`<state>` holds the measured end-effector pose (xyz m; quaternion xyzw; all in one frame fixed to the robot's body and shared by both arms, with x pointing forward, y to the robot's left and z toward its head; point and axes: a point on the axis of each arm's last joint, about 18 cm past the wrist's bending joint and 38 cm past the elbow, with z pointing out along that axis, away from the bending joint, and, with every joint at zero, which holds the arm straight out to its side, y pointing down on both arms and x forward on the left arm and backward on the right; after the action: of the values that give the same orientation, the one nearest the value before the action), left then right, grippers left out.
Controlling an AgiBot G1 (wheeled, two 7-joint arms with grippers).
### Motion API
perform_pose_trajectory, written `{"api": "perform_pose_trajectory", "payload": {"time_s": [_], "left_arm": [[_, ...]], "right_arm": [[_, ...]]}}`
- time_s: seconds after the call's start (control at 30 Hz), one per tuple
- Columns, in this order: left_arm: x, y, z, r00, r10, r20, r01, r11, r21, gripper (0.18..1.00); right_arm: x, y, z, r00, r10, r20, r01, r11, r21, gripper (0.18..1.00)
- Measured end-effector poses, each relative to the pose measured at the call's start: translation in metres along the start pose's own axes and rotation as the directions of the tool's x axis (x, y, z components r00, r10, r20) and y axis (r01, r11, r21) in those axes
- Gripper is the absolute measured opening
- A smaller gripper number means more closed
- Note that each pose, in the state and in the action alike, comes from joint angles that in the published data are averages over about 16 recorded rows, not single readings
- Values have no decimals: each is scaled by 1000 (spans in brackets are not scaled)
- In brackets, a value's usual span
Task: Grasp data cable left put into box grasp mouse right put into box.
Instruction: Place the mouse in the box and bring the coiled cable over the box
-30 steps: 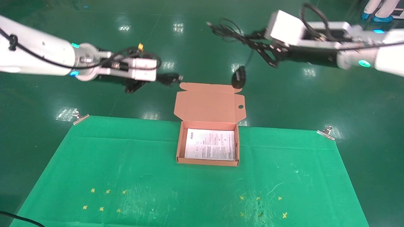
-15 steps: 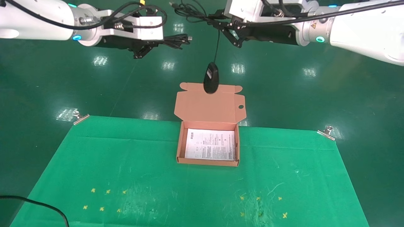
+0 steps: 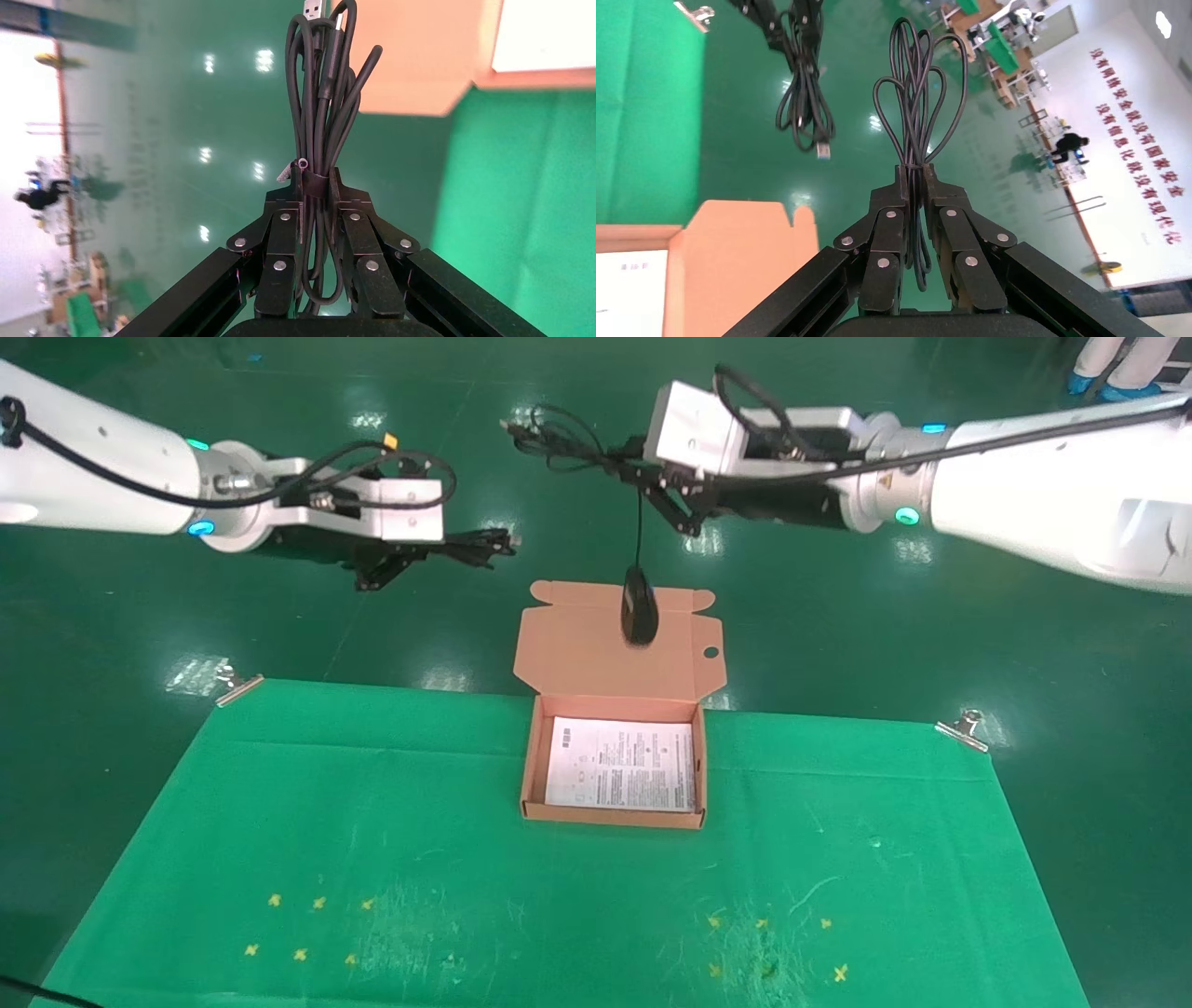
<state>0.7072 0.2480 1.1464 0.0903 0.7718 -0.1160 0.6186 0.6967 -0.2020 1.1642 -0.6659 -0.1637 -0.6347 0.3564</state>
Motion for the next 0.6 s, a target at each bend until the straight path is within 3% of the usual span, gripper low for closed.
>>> {"api": "perform_pose_trajectory", "payload": {"time_s": [0.6], "left_arm": [[50,32,-26,990,-76,-120,60,990,-130,242]], "right_arm": [[-96,21,46,984,66,168,-57,997,-55,214]]}}
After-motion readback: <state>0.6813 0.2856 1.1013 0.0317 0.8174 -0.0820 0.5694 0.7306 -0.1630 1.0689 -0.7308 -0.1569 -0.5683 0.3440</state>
